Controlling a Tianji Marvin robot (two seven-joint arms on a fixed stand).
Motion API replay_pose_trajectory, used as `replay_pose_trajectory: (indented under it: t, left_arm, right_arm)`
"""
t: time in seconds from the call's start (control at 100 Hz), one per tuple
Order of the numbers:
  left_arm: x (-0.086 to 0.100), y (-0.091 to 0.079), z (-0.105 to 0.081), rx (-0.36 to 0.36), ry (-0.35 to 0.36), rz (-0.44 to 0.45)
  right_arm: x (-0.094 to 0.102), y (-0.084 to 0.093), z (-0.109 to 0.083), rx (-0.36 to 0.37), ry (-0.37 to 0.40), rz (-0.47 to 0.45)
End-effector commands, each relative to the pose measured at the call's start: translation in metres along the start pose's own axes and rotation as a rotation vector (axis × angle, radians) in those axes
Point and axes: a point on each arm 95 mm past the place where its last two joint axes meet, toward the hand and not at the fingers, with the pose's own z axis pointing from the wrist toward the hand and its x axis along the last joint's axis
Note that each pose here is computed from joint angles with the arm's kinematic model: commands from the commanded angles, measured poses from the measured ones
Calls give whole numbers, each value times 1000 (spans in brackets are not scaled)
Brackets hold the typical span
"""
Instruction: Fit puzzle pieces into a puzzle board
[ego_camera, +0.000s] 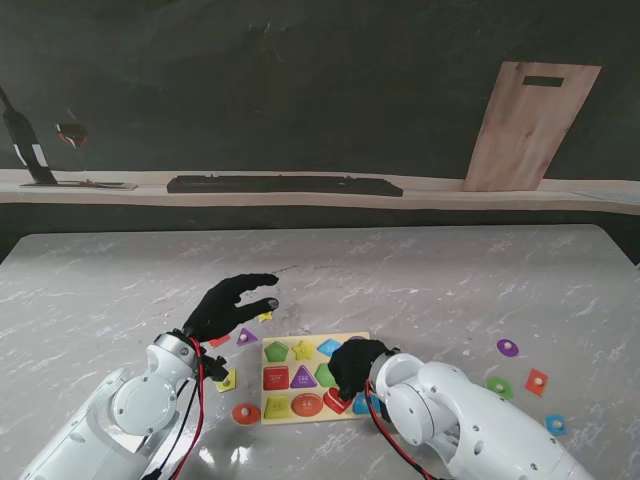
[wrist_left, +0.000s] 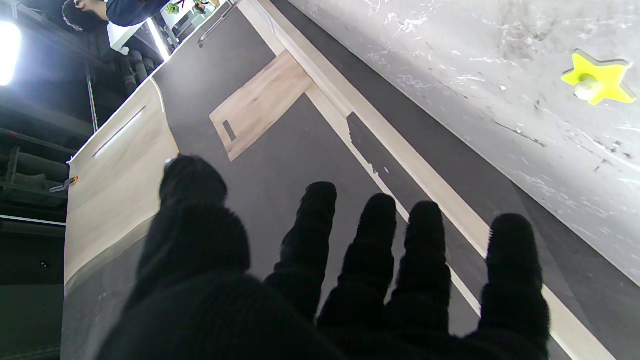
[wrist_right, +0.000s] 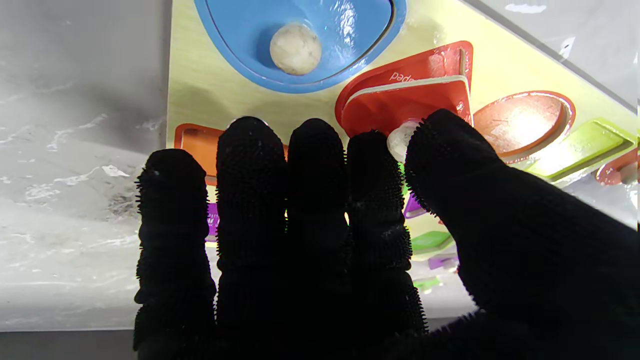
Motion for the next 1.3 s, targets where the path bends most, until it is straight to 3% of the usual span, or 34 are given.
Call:
replay_pose_trajectory:
  t: [0.0, 0.53, 0.98, 1.29]
  left_arm:
    - [2, 1, 0, 3, 3, -6]
    - [2, 1, 0, 2, 4, -6]
    - [3, 0, -1, 3, 9, -8]
    - [3, 0, -2, 5, 9, -9]
  right_arm:
    - [4, -4, 1, 14, 13, -1]
    - [2, -8, 12, 10, 13, -60]
    - [6, -16, 16, 12, 35, -197]
    - [7, -14, 12, -36, 26, -261]
